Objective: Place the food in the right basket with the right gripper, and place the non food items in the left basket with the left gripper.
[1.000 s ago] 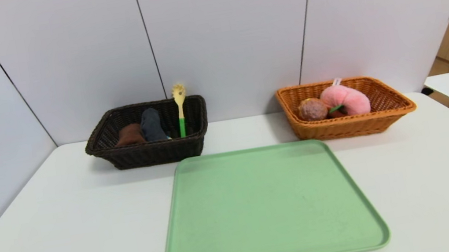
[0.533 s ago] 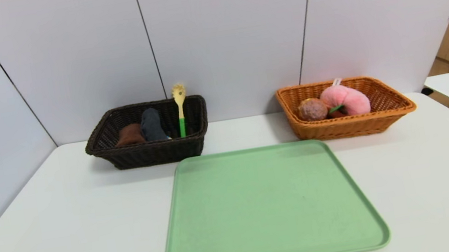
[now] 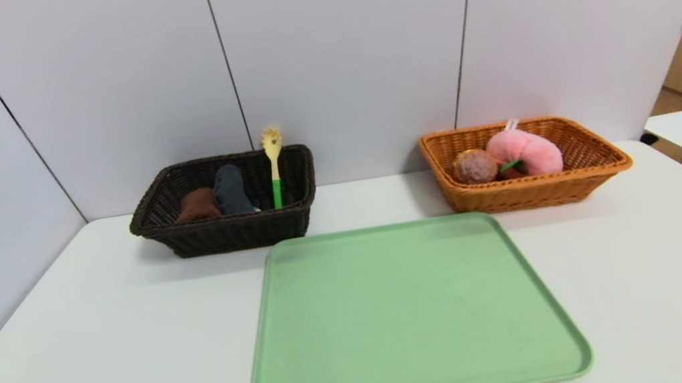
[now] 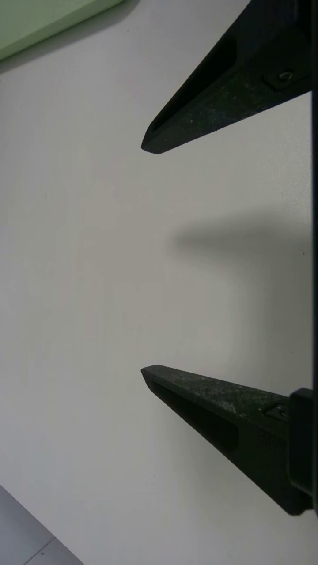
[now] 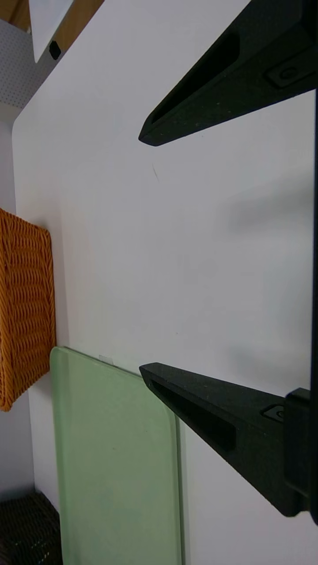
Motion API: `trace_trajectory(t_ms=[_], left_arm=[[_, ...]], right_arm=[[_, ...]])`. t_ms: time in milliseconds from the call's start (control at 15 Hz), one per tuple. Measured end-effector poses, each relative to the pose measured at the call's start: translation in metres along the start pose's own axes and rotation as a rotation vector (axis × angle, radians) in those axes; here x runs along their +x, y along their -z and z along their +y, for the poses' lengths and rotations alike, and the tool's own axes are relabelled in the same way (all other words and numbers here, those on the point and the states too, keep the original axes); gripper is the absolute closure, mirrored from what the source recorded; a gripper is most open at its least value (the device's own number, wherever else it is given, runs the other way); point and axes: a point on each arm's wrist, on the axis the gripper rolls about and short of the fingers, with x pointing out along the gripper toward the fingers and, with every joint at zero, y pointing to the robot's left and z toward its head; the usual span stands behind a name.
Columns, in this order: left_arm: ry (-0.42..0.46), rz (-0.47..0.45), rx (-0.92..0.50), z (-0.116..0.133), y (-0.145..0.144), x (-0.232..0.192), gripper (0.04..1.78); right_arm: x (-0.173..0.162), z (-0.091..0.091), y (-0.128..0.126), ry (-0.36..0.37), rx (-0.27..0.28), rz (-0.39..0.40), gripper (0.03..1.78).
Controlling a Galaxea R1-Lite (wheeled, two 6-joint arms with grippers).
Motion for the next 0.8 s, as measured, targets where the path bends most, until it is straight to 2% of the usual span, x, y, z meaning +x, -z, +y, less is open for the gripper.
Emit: trace_trajectory(t_ms=[800], left_arm=[[0.000,0.000,0.001,0.0000,-0.0002,0.0000,0.13]], right_arm=[[-0.0001,0.0000,-0.0001,-0.001,0.000,0.001,0.11]])
